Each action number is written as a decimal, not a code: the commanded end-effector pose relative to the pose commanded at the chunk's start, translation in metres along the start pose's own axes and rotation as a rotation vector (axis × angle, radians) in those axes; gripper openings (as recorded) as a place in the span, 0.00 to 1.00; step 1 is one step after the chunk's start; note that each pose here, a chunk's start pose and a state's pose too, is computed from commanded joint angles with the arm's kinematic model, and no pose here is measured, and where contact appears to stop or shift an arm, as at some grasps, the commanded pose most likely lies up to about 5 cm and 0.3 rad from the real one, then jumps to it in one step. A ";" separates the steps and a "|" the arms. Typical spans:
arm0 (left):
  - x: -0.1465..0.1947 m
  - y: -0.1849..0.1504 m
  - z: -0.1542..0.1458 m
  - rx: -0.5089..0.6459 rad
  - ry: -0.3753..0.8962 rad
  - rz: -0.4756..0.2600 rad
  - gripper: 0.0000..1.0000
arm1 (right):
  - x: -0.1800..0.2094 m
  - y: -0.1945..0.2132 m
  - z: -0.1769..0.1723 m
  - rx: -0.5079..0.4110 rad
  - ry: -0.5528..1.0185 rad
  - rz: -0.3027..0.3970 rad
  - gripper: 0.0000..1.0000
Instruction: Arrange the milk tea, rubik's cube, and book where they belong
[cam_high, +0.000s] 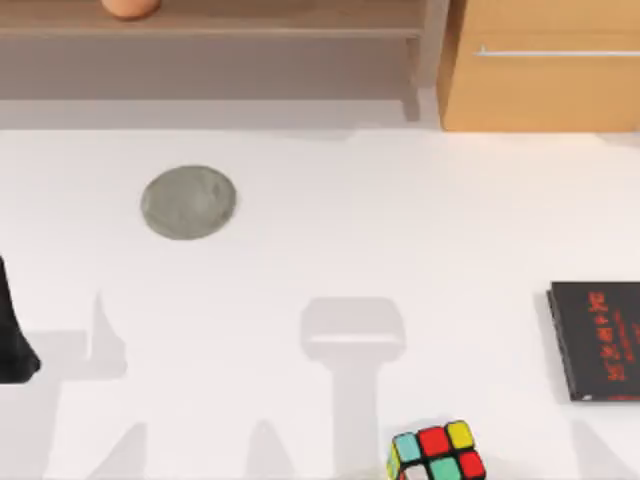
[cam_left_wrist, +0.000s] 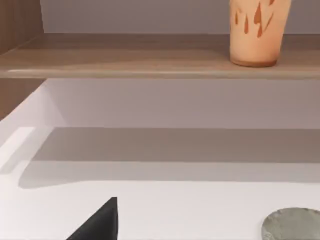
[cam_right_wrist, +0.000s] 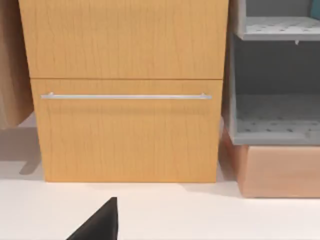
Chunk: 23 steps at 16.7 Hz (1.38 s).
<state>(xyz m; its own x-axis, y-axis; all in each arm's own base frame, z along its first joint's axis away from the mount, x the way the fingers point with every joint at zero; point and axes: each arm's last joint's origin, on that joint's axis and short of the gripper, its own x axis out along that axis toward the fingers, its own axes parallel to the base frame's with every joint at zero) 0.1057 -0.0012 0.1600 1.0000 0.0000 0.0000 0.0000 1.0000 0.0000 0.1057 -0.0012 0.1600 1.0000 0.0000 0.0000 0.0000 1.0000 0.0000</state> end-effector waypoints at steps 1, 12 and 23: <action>0.000 0.000 0.000 0.000 0.000 0.000 1.00 | 0.000 0.000 0.000 0.000 0.000 0.000 1.00; 0.048 -0.009 0.087 -0.012 -0.053 -0.015 1.00 | 0.000 0.000 0.000 0.000 0.000 0.000 1.00; 0.242 -0.059 0.074 -0.009 0.018 -0.025 1.00 | 0.000 0.000 0.000 0.000 0.000 0.000 1.00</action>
<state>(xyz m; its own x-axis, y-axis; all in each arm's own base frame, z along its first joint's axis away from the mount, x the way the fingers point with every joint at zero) 0.3481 -0.0606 0.2342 0.9995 -0.0251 -0.0176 0.0250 0.9996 -0.0090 0.1057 -0.0012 0.1600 1.0000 0.0000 0.0000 0.0000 1.0000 0.0000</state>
